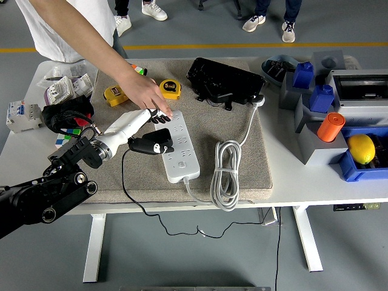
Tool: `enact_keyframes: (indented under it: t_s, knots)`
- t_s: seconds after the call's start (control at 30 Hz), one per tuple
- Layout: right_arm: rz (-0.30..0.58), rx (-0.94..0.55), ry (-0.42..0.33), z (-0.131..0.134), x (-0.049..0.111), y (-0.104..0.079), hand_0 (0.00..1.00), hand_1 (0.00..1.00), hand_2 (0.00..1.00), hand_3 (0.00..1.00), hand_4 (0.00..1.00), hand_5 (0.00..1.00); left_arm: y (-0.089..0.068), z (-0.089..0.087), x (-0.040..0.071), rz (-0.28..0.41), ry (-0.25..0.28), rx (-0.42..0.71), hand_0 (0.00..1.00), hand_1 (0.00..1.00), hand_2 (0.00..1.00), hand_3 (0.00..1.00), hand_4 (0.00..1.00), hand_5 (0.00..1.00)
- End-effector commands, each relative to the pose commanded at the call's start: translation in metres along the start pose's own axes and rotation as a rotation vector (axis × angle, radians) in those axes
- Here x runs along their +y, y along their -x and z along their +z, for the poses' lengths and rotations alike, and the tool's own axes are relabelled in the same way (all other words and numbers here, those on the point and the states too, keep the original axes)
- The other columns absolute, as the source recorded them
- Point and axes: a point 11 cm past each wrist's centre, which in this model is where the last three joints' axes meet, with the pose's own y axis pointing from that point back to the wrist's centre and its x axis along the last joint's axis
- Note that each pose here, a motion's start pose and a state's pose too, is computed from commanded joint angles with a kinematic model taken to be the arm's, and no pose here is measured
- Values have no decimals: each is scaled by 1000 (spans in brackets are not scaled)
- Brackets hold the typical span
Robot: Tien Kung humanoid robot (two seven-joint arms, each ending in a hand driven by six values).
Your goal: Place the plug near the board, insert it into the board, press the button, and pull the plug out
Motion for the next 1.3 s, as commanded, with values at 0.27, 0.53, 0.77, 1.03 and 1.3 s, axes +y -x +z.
enact_keyframes:
  t_s: [0.27,0.53,0.77,1.03,1.3]
  knots:
    - [-3,2,-1,0,0,1,699,699,674,573,998,514,2,-8,-3,-4,-27,-19,620,651,642,653,998,340]
    - [-3,-2,-4,-2,0,2,699,698,675,574,998,514,5,-15,-6,-9,-53,-35,615,644,630,644,998,315]
    - [-3,-1,-4,-2,0,2,699,698,674,573,998,514,8,-17,-7,-11,-61,-30,599,629,605,635,998,325]
    - [-4,0,-5,-2,-1,2,699,698,674,573,998,514,6,-18,-9,12,-60,-35,465,530,547,570,976,232]
    - [-5,-2,-7,-3,0,3,699,698,675,573,998,513,8,-17,-10,14,-53,-50,421,517,540,562,939,180]
